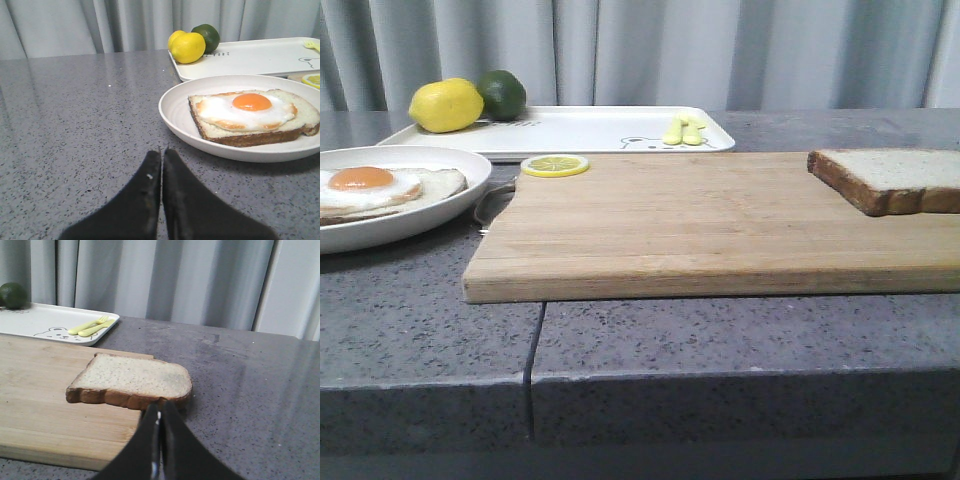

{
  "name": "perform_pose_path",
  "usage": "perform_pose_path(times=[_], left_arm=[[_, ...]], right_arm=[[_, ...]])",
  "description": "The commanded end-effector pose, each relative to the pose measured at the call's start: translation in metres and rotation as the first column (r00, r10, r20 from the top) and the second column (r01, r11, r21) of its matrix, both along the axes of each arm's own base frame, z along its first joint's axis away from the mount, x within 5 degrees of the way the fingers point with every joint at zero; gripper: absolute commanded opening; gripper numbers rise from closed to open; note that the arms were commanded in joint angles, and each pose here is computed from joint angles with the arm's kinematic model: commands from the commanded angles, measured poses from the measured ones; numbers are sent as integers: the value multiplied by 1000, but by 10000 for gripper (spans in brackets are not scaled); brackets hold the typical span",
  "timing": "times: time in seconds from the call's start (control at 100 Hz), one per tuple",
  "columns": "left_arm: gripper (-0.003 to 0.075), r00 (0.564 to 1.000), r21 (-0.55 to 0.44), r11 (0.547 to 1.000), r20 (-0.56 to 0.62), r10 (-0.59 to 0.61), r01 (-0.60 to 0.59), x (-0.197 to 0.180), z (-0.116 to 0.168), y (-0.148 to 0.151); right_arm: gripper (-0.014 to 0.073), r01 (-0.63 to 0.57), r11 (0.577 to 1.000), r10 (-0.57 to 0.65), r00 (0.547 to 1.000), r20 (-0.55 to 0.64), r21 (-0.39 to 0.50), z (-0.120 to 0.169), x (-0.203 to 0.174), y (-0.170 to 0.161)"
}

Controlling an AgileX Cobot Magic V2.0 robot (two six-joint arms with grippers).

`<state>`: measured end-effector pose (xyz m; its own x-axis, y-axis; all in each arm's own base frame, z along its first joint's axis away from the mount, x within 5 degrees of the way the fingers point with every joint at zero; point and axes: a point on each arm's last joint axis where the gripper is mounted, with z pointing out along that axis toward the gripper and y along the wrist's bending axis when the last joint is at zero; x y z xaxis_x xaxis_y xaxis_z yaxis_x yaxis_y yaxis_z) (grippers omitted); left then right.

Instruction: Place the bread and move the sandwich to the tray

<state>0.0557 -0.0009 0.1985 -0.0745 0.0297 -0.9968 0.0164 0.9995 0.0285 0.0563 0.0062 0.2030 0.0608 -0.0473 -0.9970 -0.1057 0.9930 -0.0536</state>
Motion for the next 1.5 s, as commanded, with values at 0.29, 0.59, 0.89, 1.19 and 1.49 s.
perform_pose_path(times=[0.29, 0.59, 0.89, 1.19, 1.49], left_arm=[[-20, 988, -33, 999, 153, 6, -1, -2, 9, 0], [-20, 983, -282, 958, 181, 9, 43, -5, 27, -1], [-20, 994, -331, 940, 96, -55, 84, -11, 82, -7], [-20, 965, -336, 939, -215, -148, 69, 24, 144, -16], [-20, 882, -331, 941, -421, -213, 70, 64, 187, -22]], right_arm=[[-67, 7, 1000, -8, 992, 124, 9, 10, -3, -1], [-67, 5, 1000, -7, 993, 120, 15, 20, -5, -1], [-66, -4, 1000, 3, 998, -57, -6, 69, -12, -1], [-66, -11, 1000, 5, 974, -226, -24, 122, 8, 2], [-66, -23, 999, 8, 913, -409, -31, 140, 44, 6]])
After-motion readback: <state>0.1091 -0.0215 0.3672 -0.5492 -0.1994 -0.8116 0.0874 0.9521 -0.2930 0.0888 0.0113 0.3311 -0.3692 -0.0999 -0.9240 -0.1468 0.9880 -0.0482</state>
